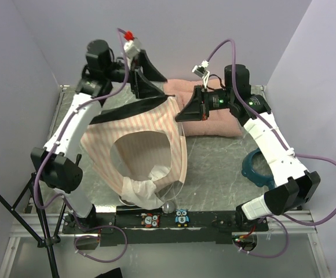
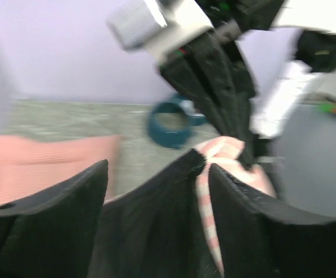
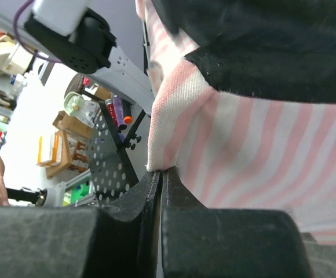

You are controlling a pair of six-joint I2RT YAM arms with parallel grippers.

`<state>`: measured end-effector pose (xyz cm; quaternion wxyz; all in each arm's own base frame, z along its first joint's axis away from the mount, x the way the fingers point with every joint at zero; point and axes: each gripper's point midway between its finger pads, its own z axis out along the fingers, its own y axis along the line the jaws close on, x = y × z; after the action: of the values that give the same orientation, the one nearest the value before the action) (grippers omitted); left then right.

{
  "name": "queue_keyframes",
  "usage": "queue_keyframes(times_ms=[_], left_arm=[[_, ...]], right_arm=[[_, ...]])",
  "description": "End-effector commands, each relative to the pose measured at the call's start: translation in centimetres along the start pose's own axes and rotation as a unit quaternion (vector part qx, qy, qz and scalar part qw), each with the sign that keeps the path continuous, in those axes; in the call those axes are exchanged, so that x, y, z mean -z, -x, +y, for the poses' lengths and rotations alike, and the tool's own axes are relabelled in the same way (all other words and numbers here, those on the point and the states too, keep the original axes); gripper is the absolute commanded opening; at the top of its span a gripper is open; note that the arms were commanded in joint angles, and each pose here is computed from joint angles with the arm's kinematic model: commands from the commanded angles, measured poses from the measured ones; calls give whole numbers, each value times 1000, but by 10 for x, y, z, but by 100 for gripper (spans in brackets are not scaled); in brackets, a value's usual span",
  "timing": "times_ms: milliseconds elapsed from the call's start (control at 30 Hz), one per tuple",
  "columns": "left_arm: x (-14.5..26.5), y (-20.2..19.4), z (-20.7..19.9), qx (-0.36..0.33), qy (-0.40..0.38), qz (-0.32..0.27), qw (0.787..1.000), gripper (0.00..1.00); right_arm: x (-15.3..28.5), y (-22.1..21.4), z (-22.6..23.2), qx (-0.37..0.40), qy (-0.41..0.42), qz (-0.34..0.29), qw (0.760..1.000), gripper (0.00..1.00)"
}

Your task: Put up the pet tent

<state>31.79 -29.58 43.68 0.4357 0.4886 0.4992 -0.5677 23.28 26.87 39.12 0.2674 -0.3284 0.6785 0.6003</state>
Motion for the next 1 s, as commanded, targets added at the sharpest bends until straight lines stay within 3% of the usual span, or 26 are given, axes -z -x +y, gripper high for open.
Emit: queue_keyframes(times_ms=[0,67,167,267,367,467,533,667,767,967], left_arm=[[38,40,12,-141,117,-1,983,78],[48,49,12,-176,140,0,974,87],[53,56,-4,-242,152,13,958,89],[52,52,-29,-278,132,17,951,87],[39,32,-58,-352,101,51,929,84],[13,-12,-79,-460,40,137,876,78],[-7,-52,-96,-480,-27,200,854,78],[-26,-103,-103,-558,-123,312,759,82],[-36,-124,-95,-597,-159,363,697,86],[-49,-167,-87,-617,-235,431,615,86]], right_arm=[[4,-7,-10,-39,-24,9,999,0],[7,-3,-13,-45,-29,1,999,0],[10,6,-16,-47,-34,-14,998,0],[9,13,-16,-57,-31,-27,998,0],[7,19,-22,-69,-36,-33,996,0],[5,24,-35,-86,-50,-38,994,0],[3,28,-43,-96,-60,-42,993,0],[-1,37,-57,-117,-73,-47,989,0],[-3,40,-62,-124,-78,-48,988,0],[-5,40,-65,-124,-82,-50,988,0]])
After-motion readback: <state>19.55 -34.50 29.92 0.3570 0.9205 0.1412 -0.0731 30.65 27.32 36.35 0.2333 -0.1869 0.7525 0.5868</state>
